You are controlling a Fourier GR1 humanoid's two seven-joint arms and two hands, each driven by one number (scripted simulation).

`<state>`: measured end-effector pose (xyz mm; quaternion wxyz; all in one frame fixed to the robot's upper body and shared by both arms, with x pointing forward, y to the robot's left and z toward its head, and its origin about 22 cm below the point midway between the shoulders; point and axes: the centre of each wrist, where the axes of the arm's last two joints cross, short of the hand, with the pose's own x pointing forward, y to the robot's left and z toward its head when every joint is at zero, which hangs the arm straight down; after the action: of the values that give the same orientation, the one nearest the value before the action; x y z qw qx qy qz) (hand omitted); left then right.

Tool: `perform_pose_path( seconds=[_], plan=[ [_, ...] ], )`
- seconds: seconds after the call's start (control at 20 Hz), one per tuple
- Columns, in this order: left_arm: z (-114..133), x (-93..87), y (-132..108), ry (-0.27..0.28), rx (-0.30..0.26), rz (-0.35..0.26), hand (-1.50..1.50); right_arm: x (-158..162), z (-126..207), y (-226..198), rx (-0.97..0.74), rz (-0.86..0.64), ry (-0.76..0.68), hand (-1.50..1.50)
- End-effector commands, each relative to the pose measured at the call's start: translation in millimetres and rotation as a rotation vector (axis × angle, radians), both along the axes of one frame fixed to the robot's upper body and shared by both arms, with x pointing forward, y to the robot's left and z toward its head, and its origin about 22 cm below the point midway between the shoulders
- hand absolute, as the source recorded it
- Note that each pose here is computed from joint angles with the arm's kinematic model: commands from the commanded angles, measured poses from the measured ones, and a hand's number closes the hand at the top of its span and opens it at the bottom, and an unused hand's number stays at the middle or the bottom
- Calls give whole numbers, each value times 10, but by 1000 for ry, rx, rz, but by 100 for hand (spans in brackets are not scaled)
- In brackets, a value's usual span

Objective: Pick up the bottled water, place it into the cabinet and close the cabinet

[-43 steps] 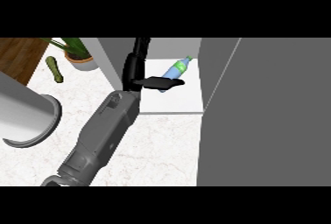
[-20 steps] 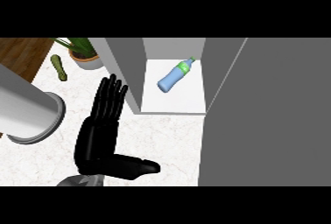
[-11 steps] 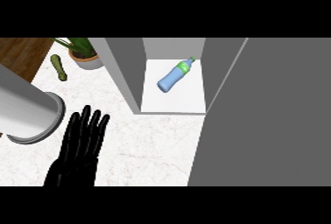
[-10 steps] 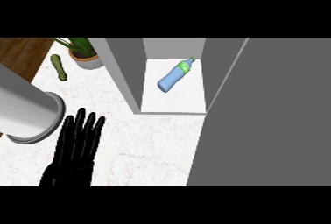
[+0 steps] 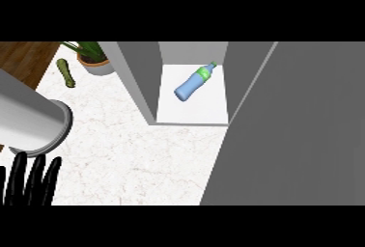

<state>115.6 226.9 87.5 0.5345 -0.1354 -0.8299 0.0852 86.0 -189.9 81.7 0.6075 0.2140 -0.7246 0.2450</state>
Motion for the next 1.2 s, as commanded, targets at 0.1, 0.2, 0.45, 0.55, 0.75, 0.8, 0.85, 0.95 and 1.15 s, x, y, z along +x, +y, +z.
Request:
perform_pose_path(
  seconds=[0.1,0.2,0.45,0.55,0.75,0.8,0.85,0.95,1.15],
  plan=[
    [8,-222,226,-22,-23,23,-150,-87,276,377,55,146,-42,150],
    [141,-270,342,-4,-16,14,-150,-33,251,564,46,145,-48,150],
    [104,-364,558,-4,-19,21,-150,60,346,712,63,173,-10,150],
    [71,-363,639,-3,-15,2,-150,156,381,837,101,149,16,150],
    [70,-465,827,-9,-4,-2,-150,297,319,995,122,150,57,150],
    [88,-496,887,-2,-15,-4,-150,337,391,1004,126,132,54,150],
    [151,-515,811,-24,-17,3,-150,420,436,1032,116,137,39,150],
    [92,-593,981,-9,-18,4,-150,530,427,1094,138,109,57,150],
    [59,-638,1172,-12,-13,39,-150,781,642,1145,123,120,76,150]
  ],
)
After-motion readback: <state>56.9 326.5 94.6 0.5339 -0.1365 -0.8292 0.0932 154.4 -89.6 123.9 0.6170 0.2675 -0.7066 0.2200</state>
